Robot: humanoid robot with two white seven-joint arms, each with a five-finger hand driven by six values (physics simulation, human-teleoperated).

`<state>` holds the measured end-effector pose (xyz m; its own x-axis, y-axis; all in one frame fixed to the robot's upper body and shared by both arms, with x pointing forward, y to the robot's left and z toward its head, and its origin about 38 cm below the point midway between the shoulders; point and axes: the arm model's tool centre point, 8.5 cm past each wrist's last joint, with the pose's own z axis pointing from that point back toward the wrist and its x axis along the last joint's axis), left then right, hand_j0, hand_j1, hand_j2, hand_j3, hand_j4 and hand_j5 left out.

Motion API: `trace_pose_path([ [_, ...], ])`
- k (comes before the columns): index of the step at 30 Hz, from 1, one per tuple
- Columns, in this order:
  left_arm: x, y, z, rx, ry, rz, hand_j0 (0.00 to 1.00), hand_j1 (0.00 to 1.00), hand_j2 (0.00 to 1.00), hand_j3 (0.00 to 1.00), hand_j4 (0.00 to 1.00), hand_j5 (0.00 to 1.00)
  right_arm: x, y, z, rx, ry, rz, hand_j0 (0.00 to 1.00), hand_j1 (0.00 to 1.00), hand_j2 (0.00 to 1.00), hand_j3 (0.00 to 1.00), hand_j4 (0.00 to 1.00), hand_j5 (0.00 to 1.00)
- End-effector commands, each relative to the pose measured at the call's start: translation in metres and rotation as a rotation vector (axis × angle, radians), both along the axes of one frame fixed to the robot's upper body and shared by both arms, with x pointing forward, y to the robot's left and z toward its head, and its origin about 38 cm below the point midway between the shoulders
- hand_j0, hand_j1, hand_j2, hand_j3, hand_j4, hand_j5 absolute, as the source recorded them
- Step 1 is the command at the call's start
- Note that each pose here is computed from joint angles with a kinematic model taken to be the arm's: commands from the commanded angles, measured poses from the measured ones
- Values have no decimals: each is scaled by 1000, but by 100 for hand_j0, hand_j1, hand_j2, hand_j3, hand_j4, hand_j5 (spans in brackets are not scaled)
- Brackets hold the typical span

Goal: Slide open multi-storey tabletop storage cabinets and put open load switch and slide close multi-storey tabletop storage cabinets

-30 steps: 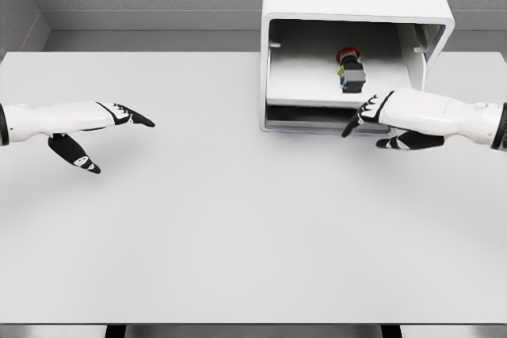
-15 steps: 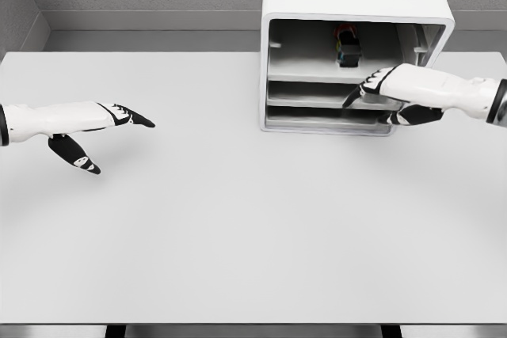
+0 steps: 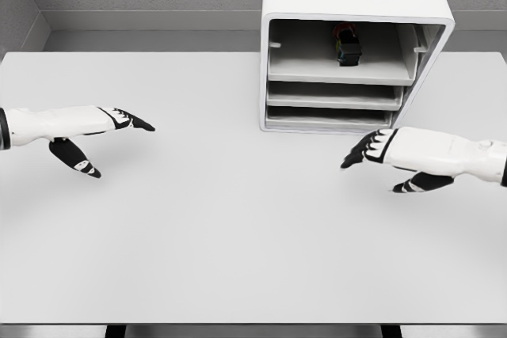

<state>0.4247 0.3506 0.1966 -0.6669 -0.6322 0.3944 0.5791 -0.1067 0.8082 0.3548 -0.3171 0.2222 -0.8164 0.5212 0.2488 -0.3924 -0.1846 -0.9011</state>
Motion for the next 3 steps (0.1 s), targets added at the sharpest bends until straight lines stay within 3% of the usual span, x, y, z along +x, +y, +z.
trace_pose_path([
  [1,0,1,1,-5,2,6,100,100,100,100,100,100,-2,-3,10,-9,-19,1,100,100,100,100,100,100],
  [3,0,1,1,-5,2,6,100,100,100,100,100,100,-3,-4,7,-10,-10,-3,100,100,100,100,100,100],
])
